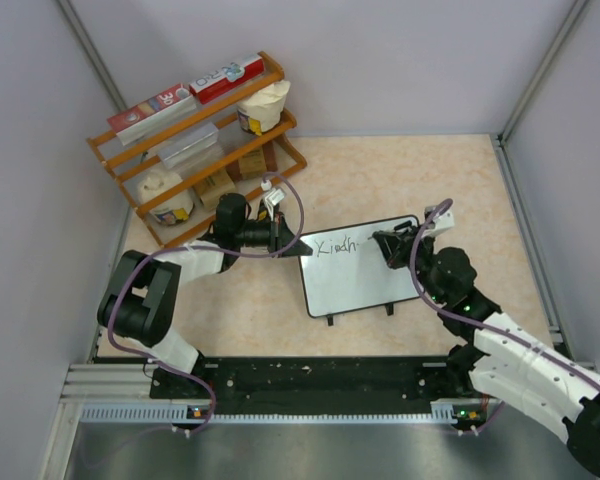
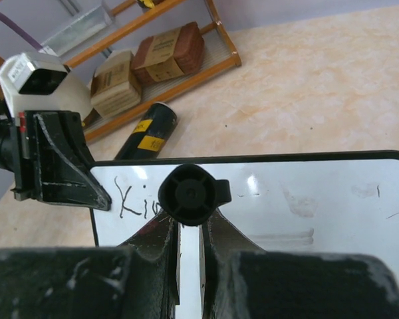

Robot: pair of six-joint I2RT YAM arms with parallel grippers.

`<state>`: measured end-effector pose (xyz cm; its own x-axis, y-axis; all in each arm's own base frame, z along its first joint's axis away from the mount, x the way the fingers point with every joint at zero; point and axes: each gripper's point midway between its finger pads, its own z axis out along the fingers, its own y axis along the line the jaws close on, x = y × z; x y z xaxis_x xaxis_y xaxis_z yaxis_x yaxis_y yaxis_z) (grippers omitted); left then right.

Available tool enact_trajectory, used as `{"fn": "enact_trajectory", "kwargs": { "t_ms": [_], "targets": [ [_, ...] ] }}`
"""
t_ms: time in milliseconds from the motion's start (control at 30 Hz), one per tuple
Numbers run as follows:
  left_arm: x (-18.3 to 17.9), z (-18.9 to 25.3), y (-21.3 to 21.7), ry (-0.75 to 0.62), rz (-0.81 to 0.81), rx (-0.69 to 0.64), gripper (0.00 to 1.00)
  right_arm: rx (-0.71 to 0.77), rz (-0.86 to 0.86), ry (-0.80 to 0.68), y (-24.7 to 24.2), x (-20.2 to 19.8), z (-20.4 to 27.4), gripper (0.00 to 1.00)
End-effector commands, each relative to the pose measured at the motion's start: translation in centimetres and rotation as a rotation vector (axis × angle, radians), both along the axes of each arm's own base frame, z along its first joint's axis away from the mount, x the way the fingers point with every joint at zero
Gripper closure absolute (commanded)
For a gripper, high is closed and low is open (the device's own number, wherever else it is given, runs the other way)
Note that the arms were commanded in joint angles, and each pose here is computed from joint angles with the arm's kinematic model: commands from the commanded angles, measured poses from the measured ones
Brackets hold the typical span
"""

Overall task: Write a sentence on the whiteboard
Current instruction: Write on the whiteboard with the whiteboard.

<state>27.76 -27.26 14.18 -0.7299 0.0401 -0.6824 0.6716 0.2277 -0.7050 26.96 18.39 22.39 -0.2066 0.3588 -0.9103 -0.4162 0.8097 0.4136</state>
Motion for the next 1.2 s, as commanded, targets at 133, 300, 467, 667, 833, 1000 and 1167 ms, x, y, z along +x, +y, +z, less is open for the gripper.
{"fn": "enact_trajectory", "kwargs": {
  "t_ms": [133,300,467,667,833,1000,1167],
  "targets": [
    [0.4,-2.4,0.3,-0.048,0.006,0.066,1.00,0.016,-0.023,-0.004,0.6,1.3,0.2,1.00],
    [0.3,-2.5,0.3,-0.044,0.006,0.068,1.00,0.016,-0.051,-0.002,0.0,1.4,-0.4,1.00],
    [0.3,-2.5,0.3,-0.045,0.005,0.068,1.00,-0.004,-0.066,0.011,-0.2,1.6,-0.7,1.00],
    [0.4,-2.7,0.3,-0.043,0.005,0.069,1.00,-0.023,-0.064,0.029,-0.1,1.8,-1.2,1.00],
    [0.3,-2.5,0.3,-0.045,0.004,0.067,1.00,-0.042,-0.098,0.044,-0.6,2.0,-1.5,1.00],
    [0.3,-2.5,0.3,-0.048,0.004,0.067,1.00,-0.035,-0.144,0.043,-1.8,2.3,-1.2,1.00],
    [0.3,-2.5,0.3,-0.048,0.001,0.066,1.00,-0.018,-0.158,0.039,-2.0,2.5,-0.8,1.00]
  ]
}}
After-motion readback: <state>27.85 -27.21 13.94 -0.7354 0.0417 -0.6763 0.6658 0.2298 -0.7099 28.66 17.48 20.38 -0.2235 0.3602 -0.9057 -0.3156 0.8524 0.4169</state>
